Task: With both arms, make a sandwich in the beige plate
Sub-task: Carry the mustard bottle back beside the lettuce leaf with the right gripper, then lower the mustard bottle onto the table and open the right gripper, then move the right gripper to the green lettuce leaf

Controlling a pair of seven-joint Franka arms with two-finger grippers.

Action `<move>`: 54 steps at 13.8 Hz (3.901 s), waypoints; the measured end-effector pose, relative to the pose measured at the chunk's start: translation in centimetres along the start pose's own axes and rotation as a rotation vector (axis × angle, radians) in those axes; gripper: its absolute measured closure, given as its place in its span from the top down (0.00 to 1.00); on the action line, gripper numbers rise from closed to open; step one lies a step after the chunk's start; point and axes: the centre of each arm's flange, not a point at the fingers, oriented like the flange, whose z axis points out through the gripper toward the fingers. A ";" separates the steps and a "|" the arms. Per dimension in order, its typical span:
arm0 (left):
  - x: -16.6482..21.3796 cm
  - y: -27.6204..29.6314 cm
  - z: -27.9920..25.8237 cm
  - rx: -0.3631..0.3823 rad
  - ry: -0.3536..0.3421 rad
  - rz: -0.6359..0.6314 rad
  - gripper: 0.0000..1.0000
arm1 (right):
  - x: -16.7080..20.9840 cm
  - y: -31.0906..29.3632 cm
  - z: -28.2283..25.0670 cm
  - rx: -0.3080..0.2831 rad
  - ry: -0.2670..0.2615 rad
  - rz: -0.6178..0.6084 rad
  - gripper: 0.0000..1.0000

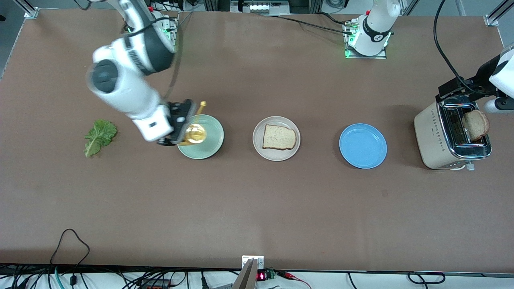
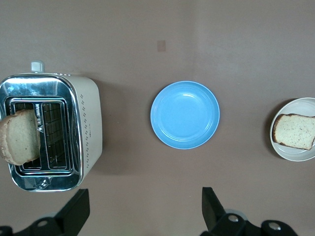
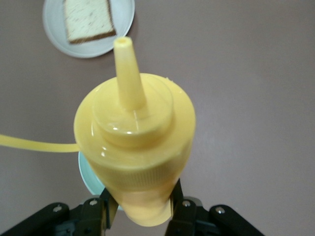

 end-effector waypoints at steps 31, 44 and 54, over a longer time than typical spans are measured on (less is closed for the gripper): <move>-0.3 0.8 -0.3 0.002 0.004 0.014 1.00 | -34.3 2.8 17.3 0.155 0.741 -0.216 0.99; 0.0 0.9 -0.6 0.001 0.032 0.015 1.00 | -42.6 3.1 15.7 0.111 0.680 -0.136 1.00; 0.3 0.8 -0.7 0.000 0.048 0.014 1.00 | -43.5 9.2 4.8 0.020 0.309 0.362 1.00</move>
